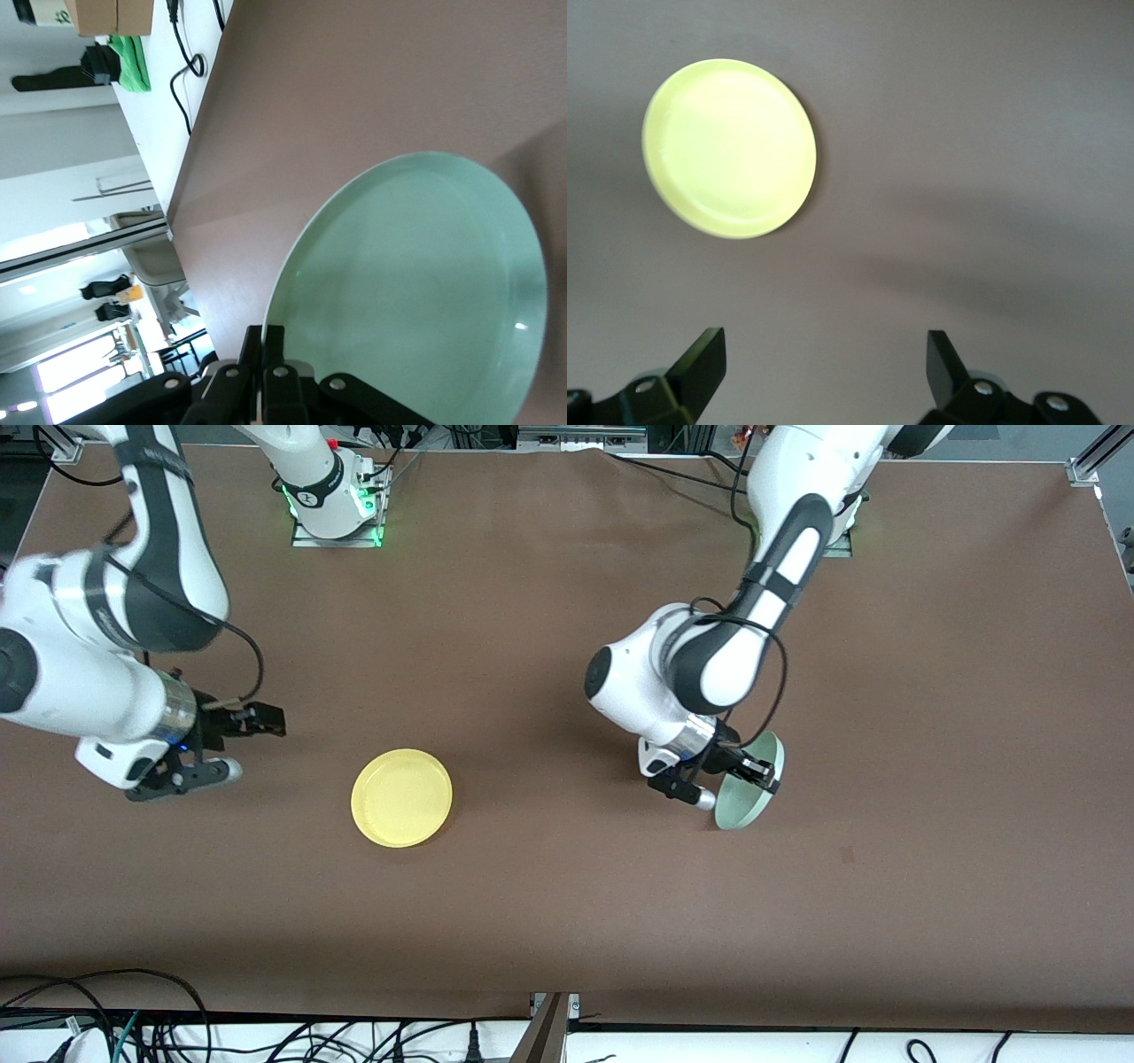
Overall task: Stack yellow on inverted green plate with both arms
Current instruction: 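Lift and flip the green plate while the right gripper reaches the yellow plate, then set the inverted green plate down while the right gripper grasps the yellow plate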
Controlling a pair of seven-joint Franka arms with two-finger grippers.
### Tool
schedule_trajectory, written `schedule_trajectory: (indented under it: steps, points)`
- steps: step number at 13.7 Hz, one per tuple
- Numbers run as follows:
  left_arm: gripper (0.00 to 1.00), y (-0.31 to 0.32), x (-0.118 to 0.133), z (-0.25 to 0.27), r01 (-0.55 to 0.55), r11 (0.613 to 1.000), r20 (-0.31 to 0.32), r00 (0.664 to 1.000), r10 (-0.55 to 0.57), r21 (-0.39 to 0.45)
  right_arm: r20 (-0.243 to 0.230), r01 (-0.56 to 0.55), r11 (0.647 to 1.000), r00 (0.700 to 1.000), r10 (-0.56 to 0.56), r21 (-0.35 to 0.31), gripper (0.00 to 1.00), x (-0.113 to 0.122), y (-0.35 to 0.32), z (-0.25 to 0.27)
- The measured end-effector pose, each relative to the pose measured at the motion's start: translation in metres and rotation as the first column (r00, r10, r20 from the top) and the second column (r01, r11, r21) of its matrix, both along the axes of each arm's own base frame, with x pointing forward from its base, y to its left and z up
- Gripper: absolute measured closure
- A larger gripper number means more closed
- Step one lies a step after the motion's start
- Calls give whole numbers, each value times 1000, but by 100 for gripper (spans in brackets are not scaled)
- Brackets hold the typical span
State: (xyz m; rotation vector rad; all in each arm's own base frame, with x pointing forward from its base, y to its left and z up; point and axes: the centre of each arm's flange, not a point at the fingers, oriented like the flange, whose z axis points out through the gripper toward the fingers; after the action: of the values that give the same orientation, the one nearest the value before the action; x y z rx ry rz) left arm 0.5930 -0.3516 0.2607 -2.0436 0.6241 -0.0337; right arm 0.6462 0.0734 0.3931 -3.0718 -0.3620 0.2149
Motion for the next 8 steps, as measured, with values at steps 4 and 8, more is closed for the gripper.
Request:
schedule_trajectory:
  steps: [4, 8]
  points:
    - [97, -51, -51, -37, 1, 986, 149, 988, -26, 167, 31, 6, 1000, 999, -5, -15, 0, 16, 16, -90]
    - [97, -70, -69, -38, -25, 988, 205, 979, -6, 150, 95, 50, 998, 994, -48, -25, 4, 27, 34, -162]
